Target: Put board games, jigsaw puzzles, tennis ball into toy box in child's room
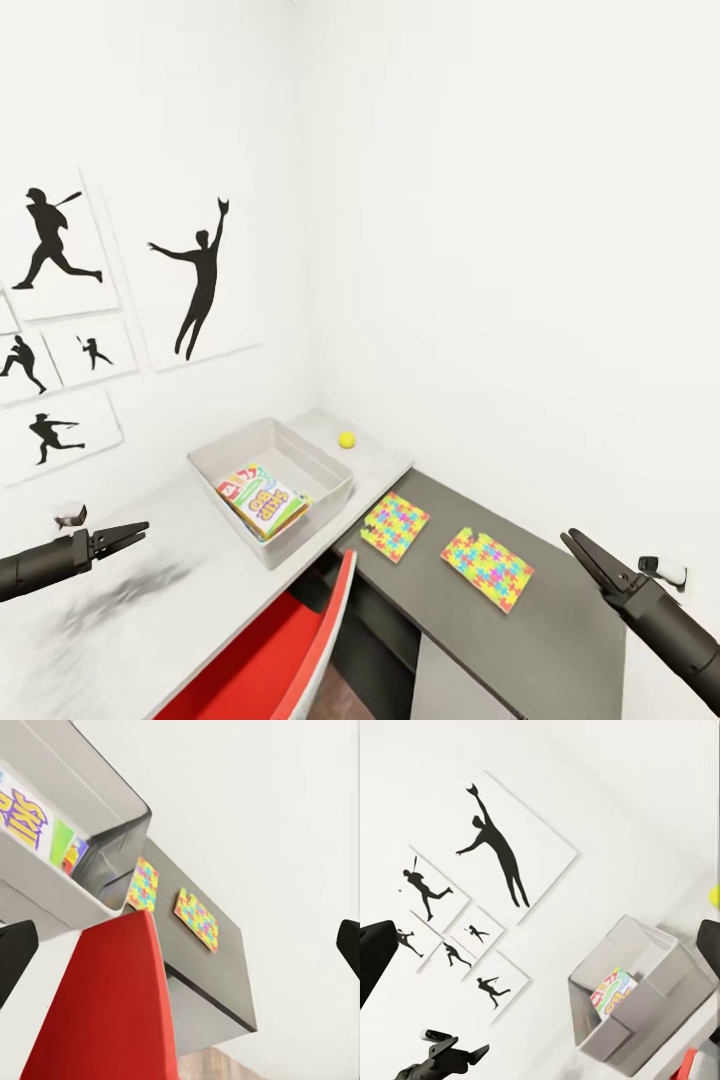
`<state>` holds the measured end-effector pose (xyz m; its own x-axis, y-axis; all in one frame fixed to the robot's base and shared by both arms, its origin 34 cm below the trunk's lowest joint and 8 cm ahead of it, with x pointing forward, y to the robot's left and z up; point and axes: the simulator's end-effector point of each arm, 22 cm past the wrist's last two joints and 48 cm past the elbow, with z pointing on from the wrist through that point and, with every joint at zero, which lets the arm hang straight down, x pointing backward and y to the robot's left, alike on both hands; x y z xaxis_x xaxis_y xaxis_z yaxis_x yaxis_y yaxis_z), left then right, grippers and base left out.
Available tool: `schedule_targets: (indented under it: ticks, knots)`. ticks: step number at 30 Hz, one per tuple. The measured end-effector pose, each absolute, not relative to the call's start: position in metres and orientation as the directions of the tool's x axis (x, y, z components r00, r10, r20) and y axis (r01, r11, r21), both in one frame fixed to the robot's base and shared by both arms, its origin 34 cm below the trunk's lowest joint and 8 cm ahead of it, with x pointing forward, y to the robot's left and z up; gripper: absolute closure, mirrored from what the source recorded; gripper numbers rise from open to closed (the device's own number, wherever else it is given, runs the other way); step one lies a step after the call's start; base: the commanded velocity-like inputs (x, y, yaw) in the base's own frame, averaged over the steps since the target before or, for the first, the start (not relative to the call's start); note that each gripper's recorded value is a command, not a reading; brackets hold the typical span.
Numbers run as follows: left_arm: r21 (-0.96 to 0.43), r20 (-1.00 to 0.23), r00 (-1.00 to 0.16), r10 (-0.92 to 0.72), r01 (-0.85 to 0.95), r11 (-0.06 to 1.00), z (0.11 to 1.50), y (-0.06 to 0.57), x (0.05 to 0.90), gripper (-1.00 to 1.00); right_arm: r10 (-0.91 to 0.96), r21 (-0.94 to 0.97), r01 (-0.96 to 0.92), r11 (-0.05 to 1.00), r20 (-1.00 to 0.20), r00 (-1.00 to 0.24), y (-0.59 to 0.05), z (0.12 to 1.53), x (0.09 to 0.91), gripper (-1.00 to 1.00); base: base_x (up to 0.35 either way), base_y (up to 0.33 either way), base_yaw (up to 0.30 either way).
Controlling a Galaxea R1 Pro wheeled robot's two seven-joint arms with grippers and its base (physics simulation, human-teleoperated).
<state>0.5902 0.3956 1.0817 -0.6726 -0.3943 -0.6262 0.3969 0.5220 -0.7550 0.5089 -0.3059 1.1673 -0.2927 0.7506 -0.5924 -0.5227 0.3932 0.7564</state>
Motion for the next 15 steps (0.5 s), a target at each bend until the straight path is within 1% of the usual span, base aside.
schedule_targets:
  ticks: [15]
  knots:
    - [-0.742, -0.649, -0.641, -0.41, 0.414, 0.527, 1.095, 0.402, 0.588, -1.0, 0.75, 0.745, -0.538, 0.394, -0.599, -0.28, -0.306, 1.176, 0.505, -1.0, -0.011, 0.0, -0.198]
